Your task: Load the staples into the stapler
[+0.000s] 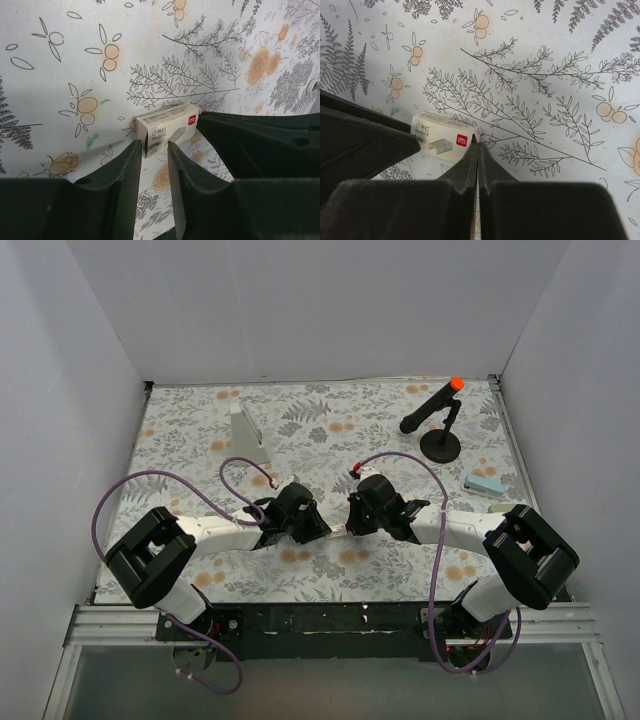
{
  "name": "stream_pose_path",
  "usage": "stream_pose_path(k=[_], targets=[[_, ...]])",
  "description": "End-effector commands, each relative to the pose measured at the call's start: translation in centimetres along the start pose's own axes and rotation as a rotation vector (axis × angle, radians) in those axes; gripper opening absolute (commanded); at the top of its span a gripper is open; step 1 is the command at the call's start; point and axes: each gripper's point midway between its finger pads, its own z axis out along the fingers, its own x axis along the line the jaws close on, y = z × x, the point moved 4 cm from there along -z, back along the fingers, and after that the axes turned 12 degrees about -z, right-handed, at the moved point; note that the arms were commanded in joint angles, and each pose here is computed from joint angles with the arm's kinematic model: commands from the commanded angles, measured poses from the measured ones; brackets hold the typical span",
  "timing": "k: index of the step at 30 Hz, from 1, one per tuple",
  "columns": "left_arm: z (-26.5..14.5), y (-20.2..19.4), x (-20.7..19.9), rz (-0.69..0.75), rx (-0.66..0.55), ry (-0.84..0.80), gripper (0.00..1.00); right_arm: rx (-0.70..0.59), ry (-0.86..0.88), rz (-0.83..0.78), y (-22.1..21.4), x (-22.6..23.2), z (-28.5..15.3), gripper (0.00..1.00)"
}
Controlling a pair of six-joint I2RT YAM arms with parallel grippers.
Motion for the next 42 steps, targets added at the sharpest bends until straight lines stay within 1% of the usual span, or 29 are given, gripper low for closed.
stream_pose_path(k=[1,12,15,19,25,31,34,36,38,42], targets=[[0.1,-0.1,0.0,-0.002,0.0,0.002,0.27,-0.044,0.015,-0.006,1.6,0.7,0.1,0.01],[0.0,0.0,-0.3,0.002,-0.001,-0.01,0.25,-0.036,0.022,-0.006,1.5,0.8,0.2,0.01],[0.2,-0.2,-0.2,0.002,0.011,-0.006,0.21,-0.035,0.023,-0.006,1.5,0.8,0.3,0.01],[0.3,-0.3,0.0,-0.005,0.017,-0.003,0.2,-0.034,0.026,-0.004,1.5,0.8,0.3,0.01],[-0.2,-0.6,-0.9,-0.012,0.042,-0.058,0.19,-0.036,0.027,-0.003,1.5,0.8,0.3,0.01],[-0.5,-0.7,-1.0,-0.031,0.043,-0.075,0.13,-0.035,0.025,-0.003,1.4,0.8,0.3,0.01],[-0.6,-0.7,-0.8,-0.043,0.04,-0.076,0.08,-0.033,0.022,-0.001,1.3,0.7,0.3,0.01],[-0.7,-0.7,-0.7,-0.055,0.04,-0.079,0.03,-0.031,0.018,-0.001,1.2,0.7,0.2,0.01],[-0.8,-0.7,-0.5,-0.065,0.037,-0.078,0.0,-0.031,0.008,-0.003,1.2,0.5,0.1,0.01],[-1.2,-0.8,-0.3,-0.089,0.035,-0.1,0.0,-0.033,-0.024,-0.011,1.3,0.1,-0.1,0.01]])
